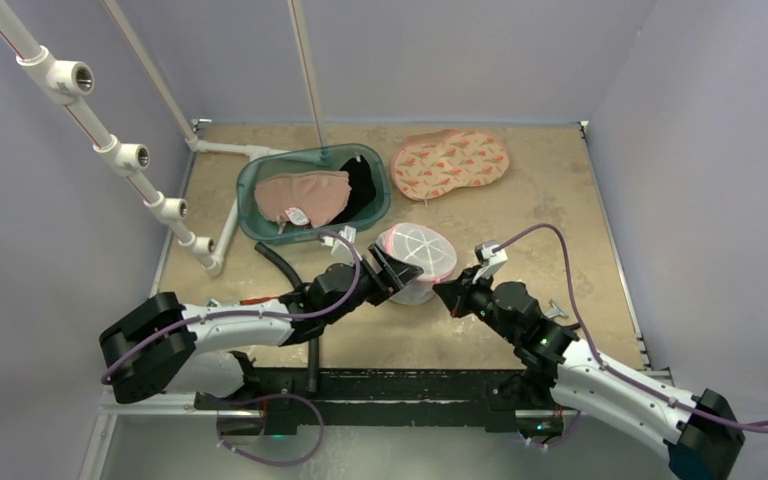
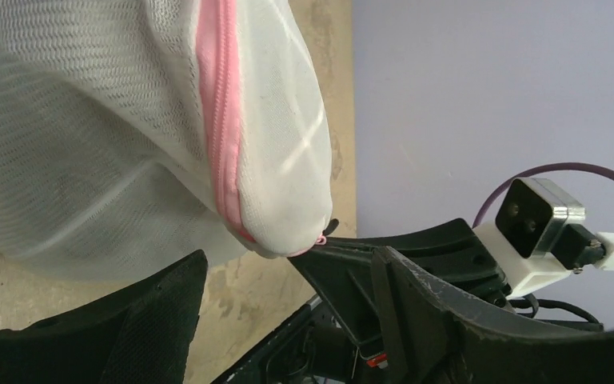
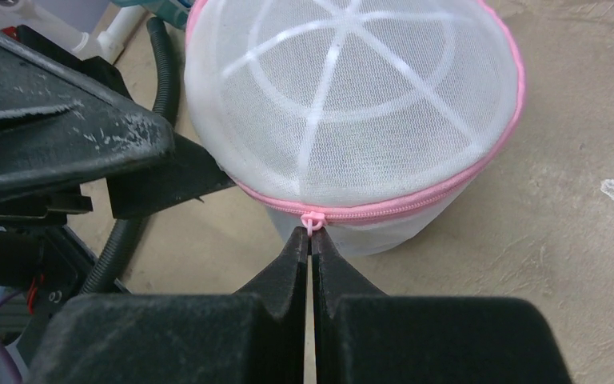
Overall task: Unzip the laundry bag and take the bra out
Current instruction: Unzip the laundry bag at the center of the board.
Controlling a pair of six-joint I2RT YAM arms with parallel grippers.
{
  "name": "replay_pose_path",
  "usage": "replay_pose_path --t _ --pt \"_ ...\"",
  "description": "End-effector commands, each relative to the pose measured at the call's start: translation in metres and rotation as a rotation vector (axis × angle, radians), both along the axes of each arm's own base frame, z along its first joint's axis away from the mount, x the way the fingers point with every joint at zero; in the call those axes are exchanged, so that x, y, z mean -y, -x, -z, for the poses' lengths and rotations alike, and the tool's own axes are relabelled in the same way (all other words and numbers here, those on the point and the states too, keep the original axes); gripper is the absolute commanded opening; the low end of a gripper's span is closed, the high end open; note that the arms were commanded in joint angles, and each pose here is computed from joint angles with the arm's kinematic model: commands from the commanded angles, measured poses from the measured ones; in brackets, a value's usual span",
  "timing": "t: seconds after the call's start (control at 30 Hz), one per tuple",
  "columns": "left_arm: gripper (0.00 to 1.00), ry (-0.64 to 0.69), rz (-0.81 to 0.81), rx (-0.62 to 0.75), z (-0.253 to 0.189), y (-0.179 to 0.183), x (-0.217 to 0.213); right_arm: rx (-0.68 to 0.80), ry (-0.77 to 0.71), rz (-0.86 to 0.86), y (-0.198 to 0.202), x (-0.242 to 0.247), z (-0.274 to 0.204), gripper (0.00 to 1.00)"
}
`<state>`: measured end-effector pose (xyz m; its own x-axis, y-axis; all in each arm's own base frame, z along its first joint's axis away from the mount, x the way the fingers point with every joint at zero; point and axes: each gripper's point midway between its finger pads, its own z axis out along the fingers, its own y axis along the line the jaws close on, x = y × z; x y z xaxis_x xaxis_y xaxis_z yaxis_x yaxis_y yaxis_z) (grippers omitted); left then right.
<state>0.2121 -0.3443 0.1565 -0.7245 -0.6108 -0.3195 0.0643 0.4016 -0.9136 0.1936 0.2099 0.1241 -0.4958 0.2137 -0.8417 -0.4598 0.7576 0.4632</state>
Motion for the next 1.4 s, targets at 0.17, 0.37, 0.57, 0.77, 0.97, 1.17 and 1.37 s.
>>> replay_pose_path --t 0.17,0.37,0.57,0.77,0.97,1.17,1.37 --pt "0.73 0.039 -0.043 -0.060 -0.011 0.011 0.002 0.074 -0.053 -0.033 -0.006 -0.012 -0.033 0.00" --pt "0.69 0.016 -0.087 -0.033 -0.012 -0.003 0.007 0.074 -0.065 -0.054 -0.004 -0.018 -0.035 0.00" --pt "0.59 0.007 -0.101 -0.041 0.000 -0.020 0.014 0.079 -0.061 -0.079 0.000 -0.020 -0.036 0.00" --pt "0.45 -0.008 -0.114 -0.039 0.004 -0.028 0.014 0.095 -0.065 -0.112 0.006 -0.021 -0.041 0.00" --pt "0.22 -0.004 -0.138 -0.003 -0.008 -0.032 0.001 0.099 -0.058 -0.114 0.008 -0.019 -0.042 0.00" --pt "0.00 -0.025 -0.139 0.054 -0.027 -0.033 -0.015 0.103 -0.044 -0.076 0.004 -0.013 -0.045 0.00" --pt "0.00 -0.064 -0.081 0.100 -0.038 -0.035 -0.027 0.102 -0.043 0.008 -0.006 -0.003 -0.047 0.00"
